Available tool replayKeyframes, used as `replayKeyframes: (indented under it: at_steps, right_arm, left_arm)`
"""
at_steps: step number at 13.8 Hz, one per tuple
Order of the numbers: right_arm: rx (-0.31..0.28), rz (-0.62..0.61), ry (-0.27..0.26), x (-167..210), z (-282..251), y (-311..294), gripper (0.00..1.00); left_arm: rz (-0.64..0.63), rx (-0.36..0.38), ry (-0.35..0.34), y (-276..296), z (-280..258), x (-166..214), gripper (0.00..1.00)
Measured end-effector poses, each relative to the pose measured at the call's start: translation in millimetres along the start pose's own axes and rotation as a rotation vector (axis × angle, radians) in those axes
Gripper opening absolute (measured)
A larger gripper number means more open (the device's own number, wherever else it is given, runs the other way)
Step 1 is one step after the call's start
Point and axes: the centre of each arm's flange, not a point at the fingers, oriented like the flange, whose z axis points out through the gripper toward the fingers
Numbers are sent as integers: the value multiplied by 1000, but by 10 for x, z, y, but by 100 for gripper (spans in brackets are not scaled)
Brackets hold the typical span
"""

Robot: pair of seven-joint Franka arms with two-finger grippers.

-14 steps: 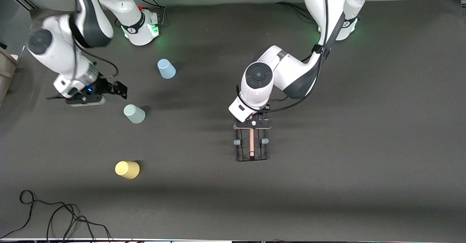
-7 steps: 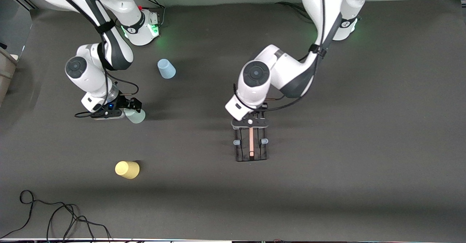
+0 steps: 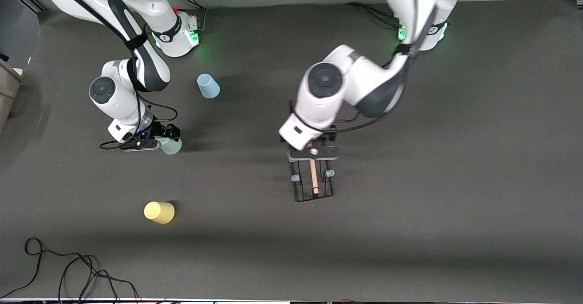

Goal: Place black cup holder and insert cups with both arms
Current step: 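Grasp the green cup with the right gripper while the left gripper releases, then lift the green cup while the left gripper withdraws to rest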

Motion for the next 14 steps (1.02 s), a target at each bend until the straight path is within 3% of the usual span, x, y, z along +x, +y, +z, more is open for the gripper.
replayKeyframes:
  at_steps: [1, 3, 7, 10, 14]
  right_arm:
    - [0, 0, 1, 2, -2, 1, 88]
    - [0, 1, 7, 18, -28, 5, 66]
    - [6, 3, 36, 142, -537, 5, 66]
    - [11, 2, -5, 307, -1566, 2, 66]
    - [11, 55, -55, 553, -3019, -9, 66]
  left_arm:
    - [-20, 1, 2, -187, -241, 132, 100]
    - [-44, 9, 0, -606, -671, 345, 100]
    - [-60, 49, -45, -1863, -1215, 790, 100]
    - [-47, 49, -61, -3179, -1450, 1075, 100]
    - [-51, 55, -51, -4286, -1806, 835, 100]
